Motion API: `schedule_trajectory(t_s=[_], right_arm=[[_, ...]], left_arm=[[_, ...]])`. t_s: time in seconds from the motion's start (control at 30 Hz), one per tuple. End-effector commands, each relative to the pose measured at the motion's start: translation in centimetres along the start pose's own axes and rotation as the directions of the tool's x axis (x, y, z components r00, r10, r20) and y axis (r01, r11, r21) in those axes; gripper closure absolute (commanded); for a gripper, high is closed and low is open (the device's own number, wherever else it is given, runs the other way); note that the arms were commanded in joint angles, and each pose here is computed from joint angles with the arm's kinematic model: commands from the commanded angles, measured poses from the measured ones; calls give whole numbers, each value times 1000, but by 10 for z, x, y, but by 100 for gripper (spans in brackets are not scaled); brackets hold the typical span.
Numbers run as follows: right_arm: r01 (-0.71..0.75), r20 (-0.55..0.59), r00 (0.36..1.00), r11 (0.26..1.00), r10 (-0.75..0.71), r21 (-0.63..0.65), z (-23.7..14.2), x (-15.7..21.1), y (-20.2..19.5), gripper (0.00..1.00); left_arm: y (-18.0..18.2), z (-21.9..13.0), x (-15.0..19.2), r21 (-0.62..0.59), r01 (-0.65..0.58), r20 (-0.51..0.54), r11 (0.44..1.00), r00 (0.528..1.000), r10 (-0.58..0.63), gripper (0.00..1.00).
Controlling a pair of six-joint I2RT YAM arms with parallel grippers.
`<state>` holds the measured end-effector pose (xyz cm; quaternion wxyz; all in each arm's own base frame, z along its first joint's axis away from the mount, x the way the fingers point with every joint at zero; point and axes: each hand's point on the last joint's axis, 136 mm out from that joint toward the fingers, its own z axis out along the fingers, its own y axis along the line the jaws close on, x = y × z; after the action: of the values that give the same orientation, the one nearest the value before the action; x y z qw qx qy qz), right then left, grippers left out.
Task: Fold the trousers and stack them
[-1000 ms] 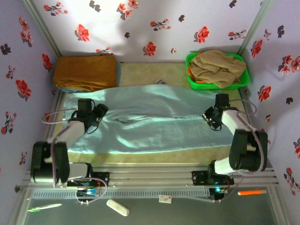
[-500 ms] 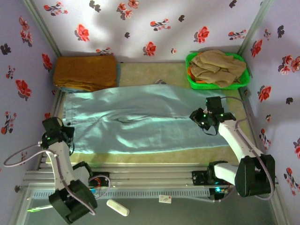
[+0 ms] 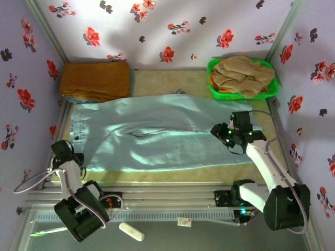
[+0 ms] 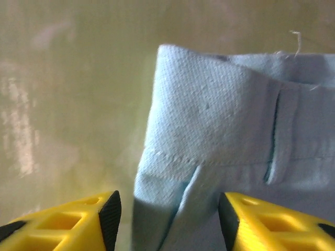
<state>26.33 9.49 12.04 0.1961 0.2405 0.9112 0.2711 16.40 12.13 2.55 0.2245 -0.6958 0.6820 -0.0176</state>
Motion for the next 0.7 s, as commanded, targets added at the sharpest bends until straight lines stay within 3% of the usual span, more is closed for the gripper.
schedule_trajectory(t_s=[0.0, 0.17, 0.27, 0.43, 0.67], right_arm=[[21, -30, 999, 1000, -21, 4, -4, 12, -4, 56], [23, -6, 1000, 998, -23, 61, -12, 12, -15, 55], [-3, -4, 1000, 991, 3, 136, -18, 12, -34, 54], [-128, 45, 992, 979, 122, 159, -35, 5, -60, 53], [-339, 223, 936, 871, 273, 356, -55, 5, -121, 35]], left_arm=[[-14, 7, -8, 74, -7, 34, 997, 999, 5, 55], [-8, 11, 1, 66, -27, 0, 997, 1000, 27, 84], [-17, 3, 5, 126, -36, -16, 991, 999, 38, 100], [-32, -21, 9, 234, -32, -31, 972, 999, 40, 100], [-50, -54, 20, 344, -31, -90, 938, 994, 66, 100]])
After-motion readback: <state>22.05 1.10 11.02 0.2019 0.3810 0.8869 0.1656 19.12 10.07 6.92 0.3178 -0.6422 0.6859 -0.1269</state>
